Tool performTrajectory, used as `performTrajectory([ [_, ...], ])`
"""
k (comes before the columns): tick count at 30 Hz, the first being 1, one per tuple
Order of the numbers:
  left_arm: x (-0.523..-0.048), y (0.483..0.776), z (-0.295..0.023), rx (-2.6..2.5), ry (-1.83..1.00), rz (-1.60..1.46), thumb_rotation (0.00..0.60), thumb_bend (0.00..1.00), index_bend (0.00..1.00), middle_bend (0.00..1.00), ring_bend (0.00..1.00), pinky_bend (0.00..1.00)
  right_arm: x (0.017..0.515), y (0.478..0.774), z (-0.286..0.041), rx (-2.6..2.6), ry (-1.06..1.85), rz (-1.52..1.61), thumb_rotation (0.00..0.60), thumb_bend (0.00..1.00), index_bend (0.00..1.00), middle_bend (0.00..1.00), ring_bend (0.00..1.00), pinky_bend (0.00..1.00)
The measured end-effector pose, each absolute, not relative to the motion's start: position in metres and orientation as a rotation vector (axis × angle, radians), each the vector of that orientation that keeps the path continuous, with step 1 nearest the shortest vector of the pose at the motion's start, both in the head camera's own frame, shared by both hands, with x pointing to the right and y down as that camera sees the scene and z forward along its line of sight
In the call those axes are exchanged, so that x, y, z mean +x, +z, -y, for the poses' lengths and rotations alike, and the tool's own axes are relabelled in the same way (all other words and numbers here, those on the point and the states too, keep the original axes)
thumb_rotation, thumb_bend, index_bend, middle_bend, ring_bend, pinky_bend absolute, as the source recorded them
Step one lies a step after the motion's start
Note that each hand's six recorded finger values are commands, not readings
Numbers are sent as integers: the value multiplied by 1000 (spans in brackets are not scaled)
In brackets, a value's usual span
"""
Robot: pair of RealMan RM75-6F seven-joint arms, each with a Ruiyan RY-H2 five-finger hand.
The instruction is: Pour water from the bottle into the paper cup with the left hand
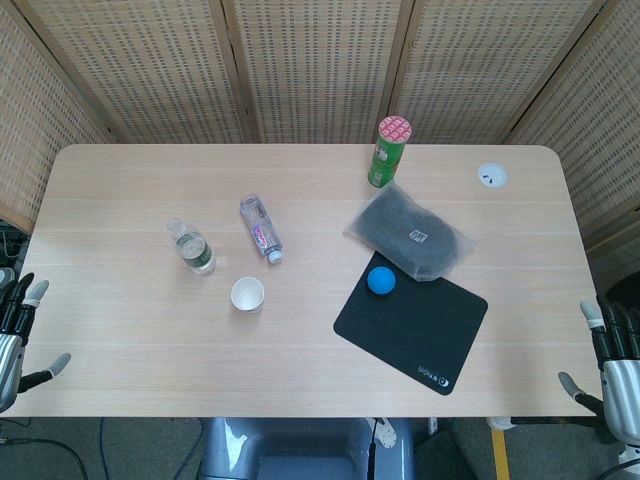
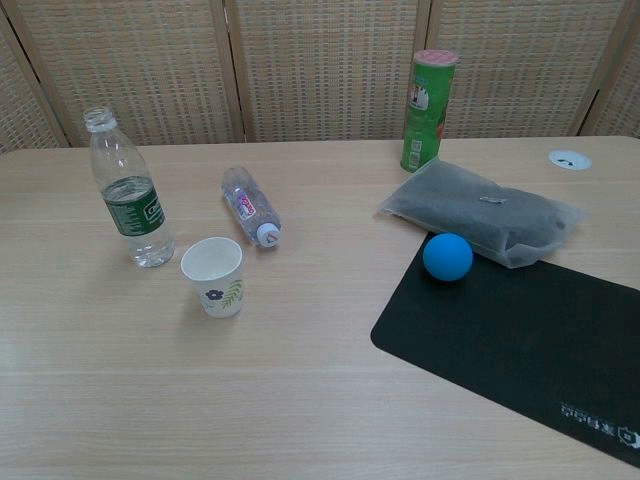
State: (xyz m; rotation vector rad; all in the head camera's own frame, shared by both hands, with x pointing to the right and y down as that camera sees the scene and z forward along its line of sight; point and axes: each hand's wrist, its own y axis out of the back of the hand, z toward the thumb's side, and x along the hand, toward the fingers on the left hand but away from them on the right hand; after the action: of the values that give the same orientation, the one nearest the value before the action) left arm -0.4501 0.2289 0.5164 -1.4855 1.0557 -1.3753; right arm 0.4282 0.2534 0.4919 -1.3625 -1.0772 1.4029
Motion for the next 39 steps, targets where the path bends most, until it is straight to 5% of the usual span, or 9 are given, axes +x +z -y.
performTrajectory([
  [17,-453,531,-217,-1538,-1389,-1047,600,117,0,0,0,0,428,492,-252,-1374,1399,1083,600,0,0,0,0,0],
  [39,-440,697,-82,-2228,-1264,-1242,600,24,0,0,0,0,441,516,-238,-1345,1520,1072,600,0,0,0,0,0],
])
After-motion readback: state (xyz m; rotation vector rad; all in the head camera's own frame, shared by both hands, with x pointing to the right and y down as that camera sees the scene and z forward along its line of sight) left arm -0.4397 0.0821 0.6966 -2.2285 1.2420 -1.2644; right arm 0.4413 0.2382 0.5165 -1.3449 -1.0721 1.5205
